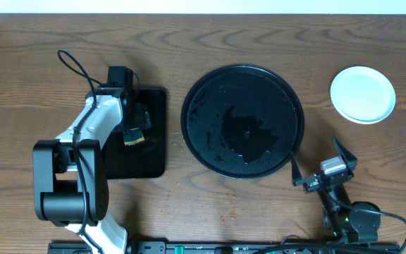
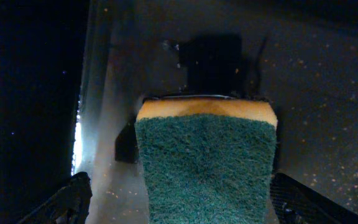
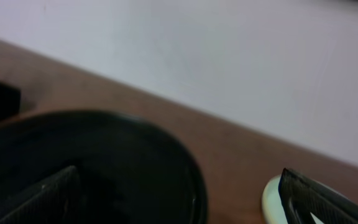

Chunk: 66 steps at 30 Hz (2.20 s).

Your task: Clean dirty plates on tray and stack at the side

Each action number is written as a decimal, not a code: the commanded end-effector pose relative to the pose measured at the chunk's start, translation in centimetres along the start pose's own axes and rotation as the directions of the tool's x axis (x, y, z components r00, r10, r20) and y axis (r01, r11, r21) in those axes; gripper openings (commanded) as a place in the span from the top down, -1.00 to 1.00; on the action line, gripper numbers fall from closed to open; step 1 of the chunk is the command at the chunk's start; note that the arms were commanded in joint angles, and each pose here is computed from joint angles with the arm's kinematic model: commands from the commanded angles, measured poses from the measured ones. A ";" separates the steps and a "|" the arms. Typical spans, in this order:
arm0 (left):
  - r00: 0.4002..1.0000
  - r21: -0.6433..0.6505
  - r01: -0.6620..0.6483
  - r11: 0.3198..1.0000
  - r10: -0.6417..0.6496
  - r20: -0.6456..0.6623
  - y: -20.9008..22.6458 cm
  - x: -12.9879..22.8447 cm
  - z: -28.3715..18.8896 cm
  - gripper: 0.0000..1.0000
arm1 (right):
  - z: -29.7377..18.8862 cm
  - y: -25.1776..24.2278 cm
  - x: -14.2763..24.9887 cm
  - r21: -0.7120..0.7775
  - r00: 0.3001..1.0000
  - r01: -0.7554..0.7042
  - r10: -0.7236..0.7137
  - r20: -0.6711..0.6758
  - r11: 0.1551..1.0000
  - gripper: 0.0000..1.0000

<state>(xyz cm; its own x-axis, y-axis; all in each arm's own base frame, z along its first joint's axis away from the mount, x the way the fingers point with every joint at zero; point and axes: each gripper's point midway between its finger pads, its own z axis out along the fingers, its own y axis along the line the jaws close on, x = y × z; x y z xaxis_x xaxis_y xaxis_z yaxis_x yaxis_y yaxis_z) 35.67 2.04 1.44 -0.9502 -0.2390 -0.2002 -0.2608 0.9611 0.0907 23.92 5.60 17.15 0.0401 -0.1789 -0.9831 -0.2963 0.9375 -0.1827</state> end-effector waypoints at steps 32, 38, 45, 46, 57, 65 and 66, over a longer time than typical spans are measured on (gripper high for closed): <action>1.000 -0.012 0.004 1.000 -0.003 0.003 0.2 0.0 -0.2 -0.84 | 0.0 -0.1 1.1 0.007 0.999 -0.026 0.026 -0.044 1.000 -0.98; 0.984 0.041 0.009 0.999 -0.016 0.178 -0.3 -2.2 -6.1 -0.84 | 0.0 -0.1 1.1 0.007 0.999 -0.026 0.026 -0.044 1.000 -0.98; 0.837 0.162 0.021 0.987 -0.106 0.536 1.2 -3.6 -20.4 -0.84 | 0.0 -0.1 1.1 0.007 0.999 -0.025 0.026 -0.044 1.000 -0.98; 0.803 0.180 0.020 0.983 -0.123 0.582 1.6 -3.3 -22.5 -0.84 | 0.0 -0.1 1.1 0.007 0.999 -0.025 0.026 -0.044 1.000 -0.99; 0.520 0.285 -0.013 0.958 -0.237 0.820 5.6 4.4 -33.3 -0.83 | 0.0 -0.1 1.1 0.007 0.999 -0.025 0.026 -0.044 1.000 -0.98; 0.526 0.326 -0.037 0.945 -0.259 0.810 5.1 9.0 -26.4 -0.83 | 0.0 -0.1 1.1 0.007 0.999 -0.026 0.026 -0.044 1.000 -0.98; 0.515 0.342 -0.039 0.939 -0.274 0.812 4.9 9.1 -25.8 -0.83 | 0.0 -0.1 1.1 0.007 0.999 -0.025 0.026 -0.044 1.000 -0.99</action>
<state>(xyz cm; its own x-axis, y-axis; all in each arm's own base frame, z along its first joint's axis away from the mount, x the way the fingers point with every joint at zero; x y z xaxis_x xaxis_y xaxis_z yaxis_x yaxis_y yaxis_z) 21.52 1.42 27.15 -0.2856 -0.2439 -0.9268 -0.1652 0.9651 -0.2031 23.94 5.49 16.16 -0.0015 -0.1817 -0.9833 -0.2976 0.9389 -0.1731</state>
